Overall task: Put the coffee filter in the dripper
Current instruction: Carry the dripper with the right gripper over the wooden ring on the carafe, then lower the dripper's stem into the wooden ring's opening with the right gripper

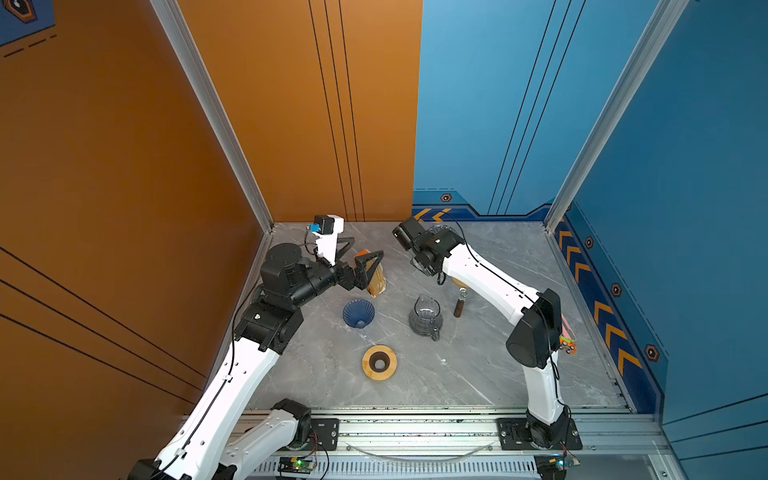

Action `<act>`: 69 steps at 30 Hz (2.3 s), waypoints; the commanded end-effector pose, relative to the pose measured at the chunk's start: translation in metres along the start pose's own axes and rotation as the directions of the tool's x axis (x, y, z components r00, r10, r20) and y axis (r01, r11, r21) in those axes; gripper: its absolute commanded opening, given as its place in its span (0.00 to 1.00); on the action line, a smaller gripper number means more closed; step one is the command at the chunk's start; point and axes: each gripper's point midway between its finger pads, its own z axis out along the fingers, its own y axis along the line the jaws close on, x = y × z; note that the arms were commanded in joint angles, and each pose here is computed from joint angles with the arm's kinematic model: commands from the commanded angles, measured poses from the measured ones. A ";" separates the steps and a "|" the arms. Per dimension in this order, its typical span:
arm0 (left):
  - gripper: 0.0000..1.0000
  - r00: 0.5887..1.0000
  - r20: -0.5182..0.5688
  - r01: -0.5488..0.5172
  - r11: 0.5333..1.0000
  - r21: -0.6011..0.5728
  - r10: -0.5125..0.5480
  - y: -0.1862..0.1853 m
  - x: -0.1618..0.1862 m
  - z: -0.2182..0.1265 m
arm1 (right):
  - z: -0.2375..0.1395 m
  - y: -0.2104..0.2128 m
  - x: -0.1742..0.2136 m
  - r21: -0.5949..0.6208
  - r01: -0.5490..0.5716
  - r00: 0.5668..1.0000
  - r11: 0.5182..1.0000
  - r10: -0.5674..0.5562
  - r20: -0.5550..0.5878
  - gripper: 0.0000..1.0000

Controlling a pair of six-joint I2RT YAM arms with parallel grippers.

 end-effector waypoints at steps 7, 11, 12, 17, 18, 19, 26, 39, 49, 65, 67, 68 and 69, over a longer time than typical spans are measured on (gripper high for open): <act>0.98 1.000 0.009 0.012 0.999 0.041 -0.012 -0.005 -0.001 -0.001 | -0.014 -0.021 0.042 0.037 -0.070 0.996 0.997 0.073 -0.060 0.07; 0.97 1.000 0.007 0.014 0.999 0.042 -0.014 -0.005 -0.001 -0.001 | -0.014 -0.017 0.055 0.022 -0.087 0.993 0.996 0.088 -0.079 0.07; 0.98 1.000 0.007 0.015 0.999 0.043 -0.016 -0.005 0.000 -0.001 | -0.014 -0.016 0.058 0.019 -0.087 0.993 0.996 0.088 -0.084 0.07; 0.98 1.000 0.008 0.014 0.999 0.041 -0.014 -0.005 -0.001 -0.001 | -0.002 -0.019 0.082 0.018 -0.102 0.985 0.995 0.103 -0.140 0.07; 0.98 1.000 0.007 0.014 0.999 0.041 -0.015 -0.005 0.000 -0.001 | -0.001 -0.018 0.084 0.017 -0.101 0.984 0.995 0.103 -0.146 0.07; 0.98 1.000 0.008 0.014 0.999 0.041 -0.014 -0.005 -0.001 -0.001 | 0.000 -0.018 0.087 0.017 -0.104 0.983 0.994 0.105 -0.152 0.07; 0.98 1.000 0.006 0.015 0.999 0.041 -0.016 -0.005 0.000 0.000 | 0.008 -0.016 0.101 0.003 -0.117 0.977 0.993 0.116 -0.181 0.07; 0.98 1.000 0.006 0.014 0.999 0.039 -0.014 -0.004 0.000 0.000 | 0.023 -0.006 0.100 -0.031 -0.122 0.975 0.992 0.114 -0.190 0.08; 0.98 1.000 0.007 0.013 0.999 0.038 -0.014 -0.004 0.000 0.000 | 0.032 0.003 0.103 -0.107 -0.153 0.971 0.982 0.129 -0.200 0.08; 0.98 1.000 0.007 0.012 0.999 0.036 -0.012 -0.004 0.000 0.000 | 0.043 0.012 0.105 -0.149 -0.141 0.968 0.979 0.105 -0.229 0.10; 0.98 1.000 0.007 0.012 0.999 0.034 -0.012 -0.003 0.000 0.000 | 0.043 0.013 0.105 -0.152 -0.140 0.968 0.978 0.103 -0.229 0.11; 0.98 1.000 0.007 0.012 0.999 0.036 -0.012 -0.004 0.000 0.000 | 0.043 0.014 0.105 -0.152 -0.138 0.968 0.979 0.101 -0.231 0.11; 0.98 1.000 0.007 0.013 0.999 0.036 -0.013 -0.004 0.000 0.000 | 0.043 0.014 0.105 -0.152 -0.138 0.968 0.979 0.101 -0.231 0.11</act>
